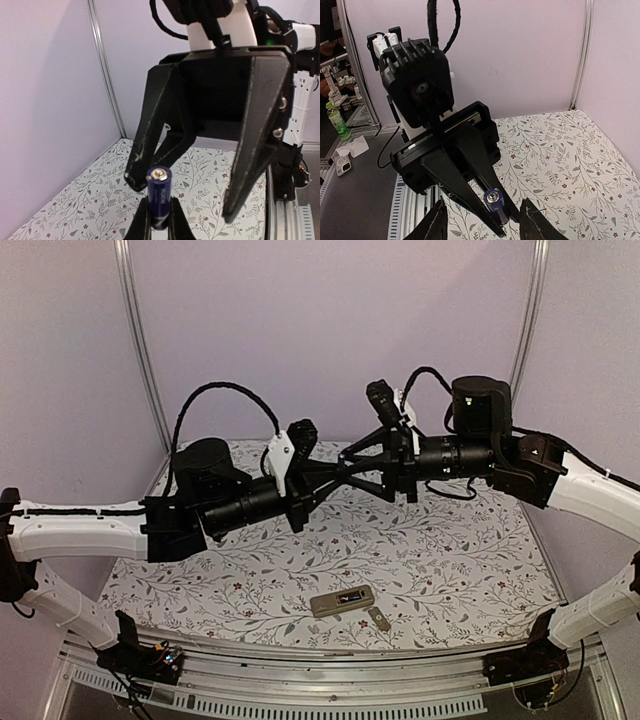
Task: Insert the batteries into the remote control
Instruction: Pass from the right arm to the left, then pass from the left arm to the right
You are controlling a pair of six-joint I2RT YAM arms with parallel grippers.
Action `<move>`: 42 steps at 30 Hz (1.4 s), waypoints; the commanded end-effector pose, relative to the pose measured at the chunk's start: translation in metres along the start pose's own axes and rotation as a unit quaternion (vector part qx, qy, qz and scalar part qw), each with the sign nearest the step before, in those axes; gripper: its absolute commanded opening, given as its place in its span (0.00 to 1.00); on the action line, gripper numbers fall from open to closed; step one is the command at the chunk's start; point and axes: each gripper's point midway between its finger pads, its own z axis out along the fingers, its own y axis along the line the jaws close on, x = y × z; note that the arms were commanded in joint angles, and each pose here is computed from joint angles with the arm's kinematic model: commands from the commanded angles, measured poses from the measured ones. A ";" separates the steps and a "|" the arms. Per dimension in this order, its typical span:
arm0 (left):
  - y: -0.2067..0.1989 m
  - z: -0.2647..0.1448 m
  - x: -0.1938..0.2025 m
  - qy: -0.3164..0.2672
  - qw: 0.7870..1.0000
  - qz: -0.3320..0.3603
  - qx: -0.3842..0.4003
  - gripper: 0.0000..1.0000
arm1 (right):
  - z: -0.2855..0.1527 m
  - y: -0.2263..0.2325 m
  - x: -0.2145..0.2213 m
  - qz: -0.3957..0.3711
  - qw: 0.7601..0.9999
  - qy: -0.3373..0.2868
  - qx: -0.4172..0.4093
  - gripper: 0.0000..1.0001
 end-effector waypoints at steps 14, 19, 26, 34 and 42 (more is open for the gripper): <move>-0.010 -0.010 -0.017 -0.069 0.997 -0.019 0.030 0.00 | -0.008 0.011 -0.023 0.075 0.986 -0.134 -0.065 0.24; -0.008 -0.012 -0.014 -0.064 0.997 -0.020 0.025 0.00 | -0.003 0.008 -0.020 0.084 0.986 -0.128 -0.063 0.23; -0.009 -0.011 -0.014 -0.063 0.997 -0.020 0.029 0.00 | 0.003 0.007 -0.012 0.087 0.987 -0.116 -0.069 0.20; -0.010 -0.006 -0.006 -0.041 0.998 -0.025 0.033 0.01 | 0.009 0.005 -0.001 0.093 0.989 -0.096 -0.065 0.00; -0.024 -0.020 0.107 0.158 0.984 -0.065 0.059 0.95 | 0.007 -0.031 0.051 0.122 0.993 0.005 -0.010 0.00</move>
